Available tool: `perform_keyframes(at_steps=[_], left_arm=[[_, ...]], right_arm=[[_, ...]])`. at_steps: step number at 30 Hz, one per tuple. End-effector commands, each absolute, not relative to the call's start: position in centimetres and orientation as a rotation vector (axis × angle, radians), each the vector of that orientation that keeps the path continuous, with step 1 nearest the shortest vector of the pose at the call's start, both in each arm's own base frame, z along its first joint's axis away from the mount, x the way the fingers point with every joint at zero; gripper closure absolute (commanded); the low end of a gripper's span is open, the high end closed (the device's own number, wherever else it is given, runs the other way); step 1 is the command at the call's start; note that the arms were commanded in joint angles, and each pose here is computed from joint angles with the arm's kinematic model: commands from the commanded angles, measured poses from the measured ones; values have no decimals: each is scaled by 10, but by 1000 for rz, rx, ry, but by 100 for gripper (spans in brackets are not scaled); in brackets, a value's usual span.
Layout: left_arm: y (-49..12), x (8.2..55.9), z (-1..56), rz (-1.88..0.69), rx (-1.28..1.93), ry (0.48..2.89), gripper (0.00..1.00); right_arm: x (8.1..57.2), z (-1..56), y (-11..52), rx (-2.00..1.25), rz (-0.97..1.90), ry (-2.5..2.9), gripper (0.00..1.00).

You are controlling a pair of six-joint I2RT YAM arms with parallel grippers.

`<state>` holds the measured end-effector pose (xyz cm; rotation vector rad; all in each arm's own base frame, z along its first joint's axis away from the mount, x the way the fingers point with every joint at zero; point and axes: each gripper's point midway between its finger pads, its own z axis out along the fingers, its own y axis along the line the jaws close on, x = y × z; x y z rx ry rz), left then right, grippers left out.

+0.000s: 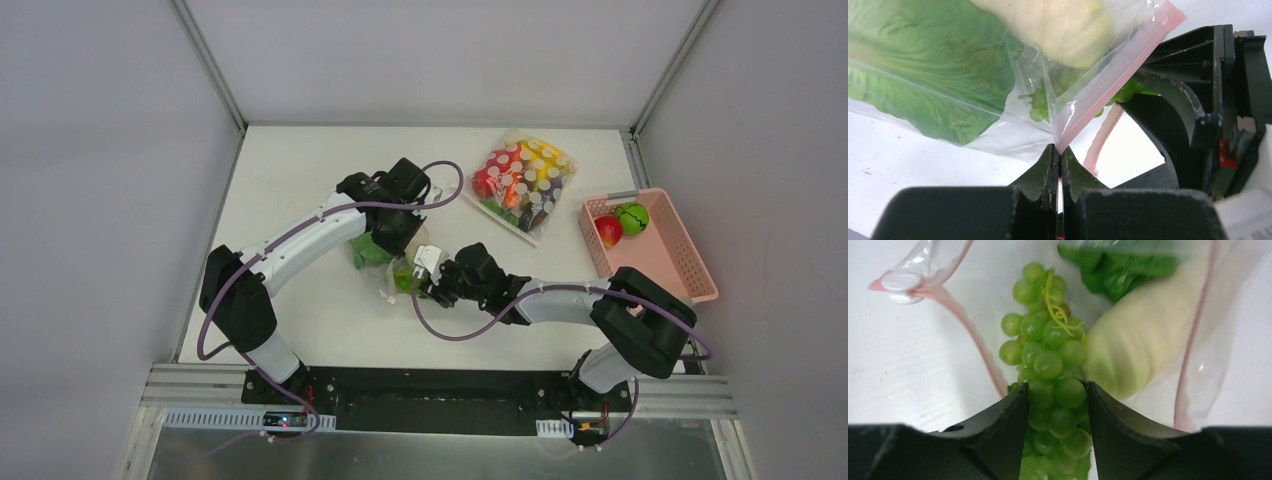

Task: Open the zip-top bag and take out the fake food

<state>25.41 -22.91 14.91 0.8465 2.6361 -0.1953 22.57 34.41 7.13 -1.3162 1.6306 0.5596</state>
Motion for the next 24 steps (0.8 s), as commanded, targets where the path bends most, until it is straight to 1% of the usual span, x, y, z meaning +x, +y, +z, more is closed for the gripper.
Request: perform_keyframes(at_steps=[1,7,12,14,16,18,24], left_arm=[[-237,257,171,-259,810,2579,100],[-242,253,172,-305,827,2577,100],[-244,251,173,-328,838,2572,100],[-245,251,172,-337,840,2575,100],[-246,251,172,-339,843,2578,100],[-245,251,171,-332,840,2579,100],[-241,254,170,-288,831,2581,100]], right_arm=[[220,58,334,-1309,554,1681,51],[229,50,335,-1296,509,1687,44],[239,51,340,-1260,482,1669,44],[241,56,344,-1253,487,1656,45],[242,61,347,-1247,499,1646,49],[241,71,352,-1242,519,1632,55],[230,108,356,-1248,590,1619,81]])
